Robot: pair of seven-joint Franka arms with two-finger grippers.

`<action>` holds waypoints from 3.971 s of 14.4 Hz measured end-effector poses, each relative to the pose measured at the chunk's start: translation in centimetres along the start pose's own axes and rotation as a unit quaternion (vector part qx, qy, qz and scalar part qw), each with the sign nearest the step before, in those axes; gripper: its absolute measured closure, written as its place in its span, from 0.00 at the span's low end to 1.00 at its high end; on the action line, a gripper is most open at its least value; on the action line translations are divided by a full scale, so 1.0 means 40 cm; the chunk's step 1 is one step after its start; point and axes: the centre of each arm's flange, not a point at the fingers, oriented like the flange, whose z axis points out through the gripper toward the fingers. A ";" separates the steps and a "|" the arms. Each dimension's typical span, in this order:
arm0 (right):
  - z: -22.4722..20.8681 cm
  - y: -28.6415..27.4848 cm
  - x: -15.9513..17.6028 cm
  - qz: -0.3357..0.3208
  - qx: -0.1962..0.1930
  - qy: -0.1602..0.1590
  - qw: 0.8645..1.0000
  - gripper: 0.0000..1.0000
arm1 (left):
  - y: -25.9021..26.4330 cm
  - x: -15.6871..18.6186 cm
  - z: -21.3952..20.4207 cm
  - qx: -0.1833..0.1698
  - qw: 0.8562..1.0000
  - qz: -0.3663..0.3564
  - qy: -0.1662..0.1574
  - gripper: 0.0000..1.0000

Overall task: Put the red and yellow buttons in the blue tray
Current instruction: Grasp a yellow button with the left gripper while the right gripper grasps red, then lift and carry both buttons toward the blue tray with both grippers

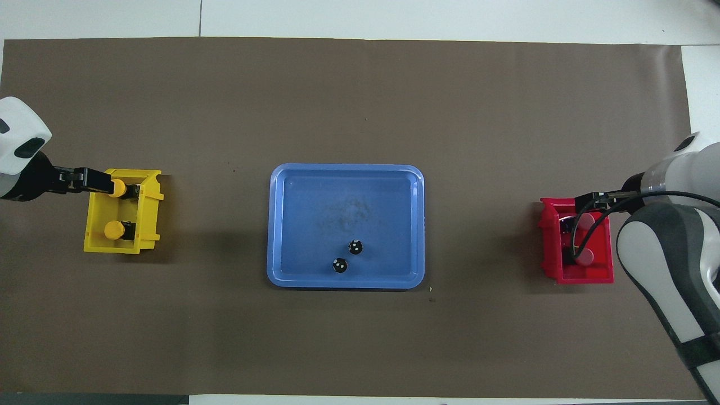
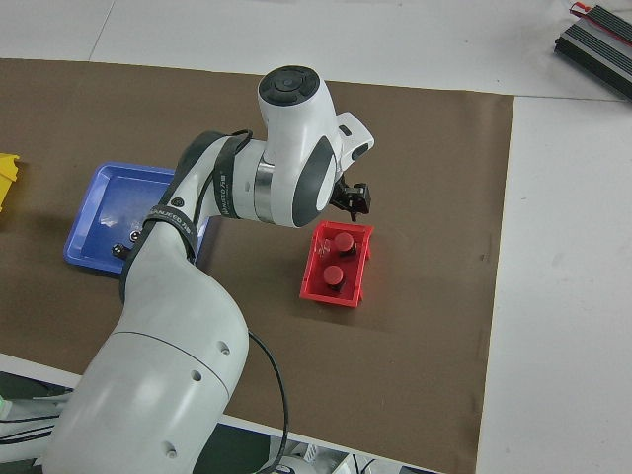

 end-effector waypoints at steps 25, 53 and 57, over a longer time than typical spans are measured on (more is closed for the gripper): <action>0.174 0.026 -0.055 -0.003 0.001 -0.002 1.000 0.56 | -0.107 0.057 0.339 0.011 1.000 -0.022 0.013 0.25; 0.073 -1.062 0.093 0.042 0.060 0.039 0.997 0.59 | 0.636 0.036 0.150 -0.013 0.999 -0.044 -0.002 0.59; 0.108 -1.067 0.086 0.041 0.054 0.032 0.997 0.59 | 0.665 0.032 0.166 -0.021 0.999 -0.040 -0.002 0.59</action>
